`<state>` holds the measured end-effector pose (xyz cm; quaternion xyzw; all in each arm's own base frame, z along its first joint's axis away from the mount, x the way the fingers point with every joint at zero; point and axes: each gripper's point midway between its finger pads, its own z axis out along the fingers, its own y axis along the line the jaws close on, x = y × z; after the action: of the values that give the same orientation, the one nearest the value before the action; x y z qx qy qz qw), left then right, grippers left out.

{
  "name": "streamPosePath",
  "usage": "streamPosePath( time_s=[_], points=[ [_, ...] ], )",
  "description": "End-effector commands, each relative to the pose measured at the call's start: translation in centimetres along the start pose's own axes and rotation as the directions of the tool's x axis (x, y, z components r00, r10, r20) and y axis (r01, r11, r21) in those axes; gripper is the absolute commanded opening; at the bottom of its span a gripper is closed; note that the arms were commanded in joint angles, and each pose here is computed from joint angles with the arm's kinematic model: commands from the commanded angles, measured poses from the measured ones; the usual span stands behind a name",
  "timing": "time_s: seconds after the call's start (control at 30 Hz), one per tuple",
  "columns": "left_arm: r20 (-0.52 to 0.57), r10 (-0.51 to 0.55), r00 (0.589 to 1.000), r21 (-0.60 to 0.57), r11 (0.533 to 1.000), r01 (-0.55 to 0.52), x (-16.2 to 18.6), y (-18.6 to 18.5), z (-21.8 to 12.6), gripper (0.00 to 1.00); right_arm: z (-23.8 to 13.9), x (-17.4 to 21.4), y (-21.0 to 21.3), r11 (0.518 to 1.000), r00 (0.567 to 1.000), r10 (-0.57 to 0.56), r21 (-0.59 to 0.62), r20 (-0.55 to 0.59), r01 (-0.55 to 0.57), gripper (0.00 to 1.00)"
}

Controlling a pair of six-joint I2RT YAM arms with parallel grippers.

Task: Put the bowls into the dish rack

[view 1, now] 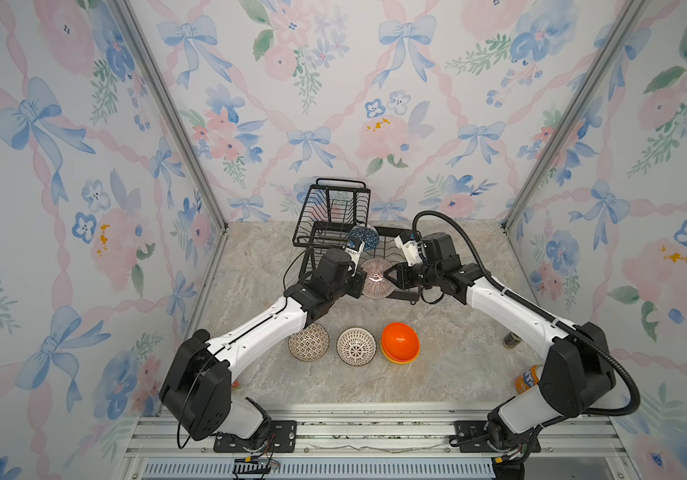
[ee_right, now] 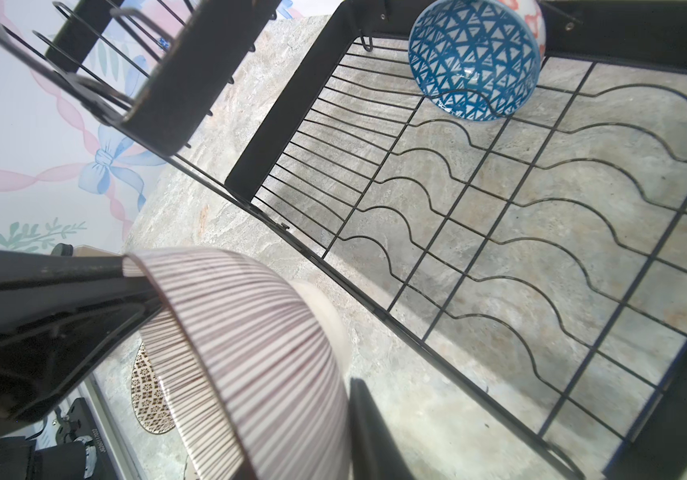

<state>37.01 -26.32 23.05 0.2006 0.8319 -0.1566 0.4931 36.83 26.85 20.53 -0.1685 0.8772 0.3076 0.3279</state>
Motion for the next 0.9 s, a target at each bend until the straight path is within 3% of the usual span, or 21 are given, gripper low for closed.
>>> streamPosePath(
  time_s=[0.0, 0.07, 0.27, 0.57, 0.63, 0.73, 0.87],
  points=[
    [0.112, -0.008, 0.994, 0.062, 0.998, 0.001, -3.3, -1.0, -1.3, 0.00, 0.2, -1.1, 0.9, 1.000, 1.000, -0.008, -0.021, 0.025, 0.008, 0.17],
    [0.105, -0.010, 0.994, 0.077, 0.997, 0.002, -3.0, -1.2, -1.3, 0.00, 0.2, -1.2, 0.9, 1.000, 1.000, -0.010, -0.019, 0.027, 0.010, 0.09],
    [0.089, -0.020, 0.996, 0.108, 0.994, 0.010, -2.1, -1.8, -1.4, 0.00, -0.2, -1.5, 0.7, 1.000, 0.999, -0.031, 0.004, 0.044, 0.031, 0.01],
    [0.052, -0.019, 0.998, 0.151, 0.988, 0.011, -1.0, -2.4, -2.1, 0.00, -0.8, -2.4, -0.8, 0.980, 0.982, -0.174, 0.116, 0.075, 0.164, 0.00],
    [0.043, -0.017, 0.999, 0.148, 0.989, 0.010, -0.7, -2.3, -2.3, 0.10, -0.8, -2.6, -1.5, 0.966, 0.973, -0.218, 0.156, 0.076, 0.204, 0.00],
    [0.037, -0.014, 0.999, 0.135, 0.991, 0.009, -0.5, -2.0, -2.8, 0.38, -0.7, -3.2, -2.6, 0.940, 0.958, -0.276, 0.229, 0.075, 0.253, 0.00],
    [0.018, -0.018, 1.000, 0.127, 0.992, 0.015, 0.0, -1.3, -3.2, 0.67, -1.5, -4.5, -3.7, 0.889, 0.927, -0.364, 0.330, 0.086, 0.319, 0.00]
  ],
)
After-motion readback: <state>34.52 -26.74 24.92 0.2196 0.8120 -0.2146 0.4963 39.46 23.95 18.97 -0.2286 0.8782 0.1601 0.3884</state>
